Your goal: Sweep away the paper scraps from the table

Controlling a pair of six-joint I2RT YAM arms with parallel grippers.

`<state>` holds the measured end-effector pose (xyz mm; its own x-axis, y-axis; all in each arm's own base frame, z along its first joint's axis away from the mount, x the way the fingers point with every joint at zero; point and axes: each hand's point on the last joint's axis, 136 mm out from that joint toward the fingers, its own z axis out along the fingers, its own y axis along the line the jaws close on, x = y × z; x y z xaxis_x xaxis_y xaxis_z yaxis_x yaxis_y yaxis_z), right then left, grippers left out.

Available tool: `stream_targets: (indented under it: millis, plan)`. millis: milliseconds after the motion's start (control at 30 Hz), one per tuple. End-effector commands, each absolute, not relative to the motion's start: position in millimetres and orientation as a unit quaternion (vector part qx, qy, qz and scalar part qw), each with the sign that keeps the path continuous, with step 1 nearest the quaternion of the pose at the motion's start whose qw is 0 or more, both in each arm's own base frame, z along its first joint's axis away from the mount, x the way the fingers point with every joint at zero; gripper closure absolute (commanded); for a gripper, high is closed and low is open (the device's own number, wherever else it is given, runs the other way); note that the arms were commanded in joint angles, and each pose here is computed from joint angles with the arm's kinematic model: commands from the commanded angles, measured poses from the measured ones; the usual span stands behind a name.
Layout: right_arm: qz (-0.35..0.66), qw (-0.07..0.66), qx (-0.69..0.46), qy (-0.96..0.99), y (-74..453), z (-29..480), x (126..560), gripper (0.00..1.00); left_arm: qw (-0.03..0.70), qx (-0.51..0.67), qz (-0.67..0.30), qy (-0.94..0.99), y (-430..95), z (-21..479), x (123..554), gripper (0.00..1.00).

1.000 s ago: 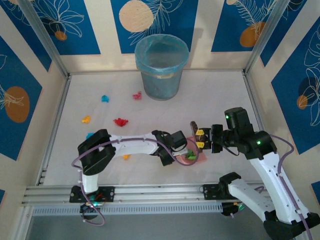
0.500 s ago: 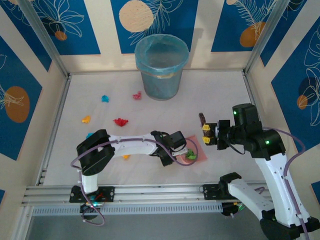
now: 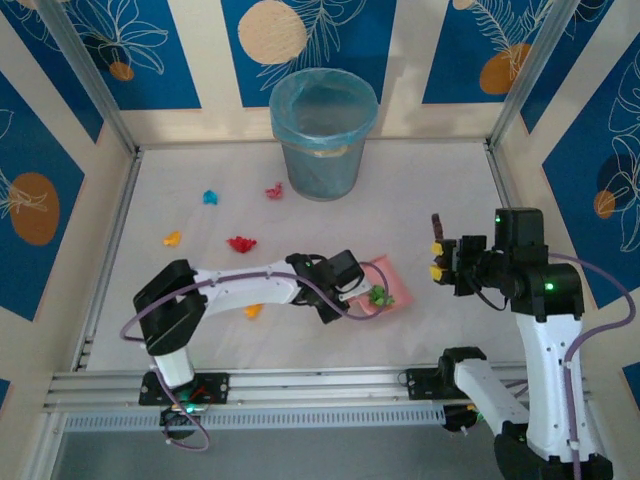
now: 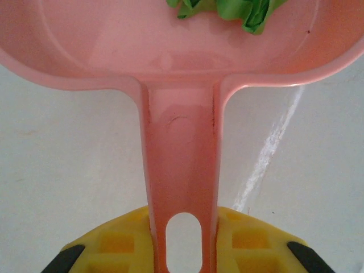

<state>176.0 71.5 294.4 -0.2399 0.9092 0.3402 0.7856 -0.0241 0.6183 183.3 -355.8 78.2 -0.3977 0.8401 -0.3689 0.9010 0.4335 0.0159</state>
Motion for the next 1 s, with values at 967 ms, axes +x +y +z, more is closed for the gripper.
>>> stream_targets:
  millis: [967]
  plan:
    - [0.353, 0.014, 0.483, 0.801, 106, 235, 182, 1.00, 0.297, 0.286, -0.207, 0.887, -325, 285, 309, 1.00]
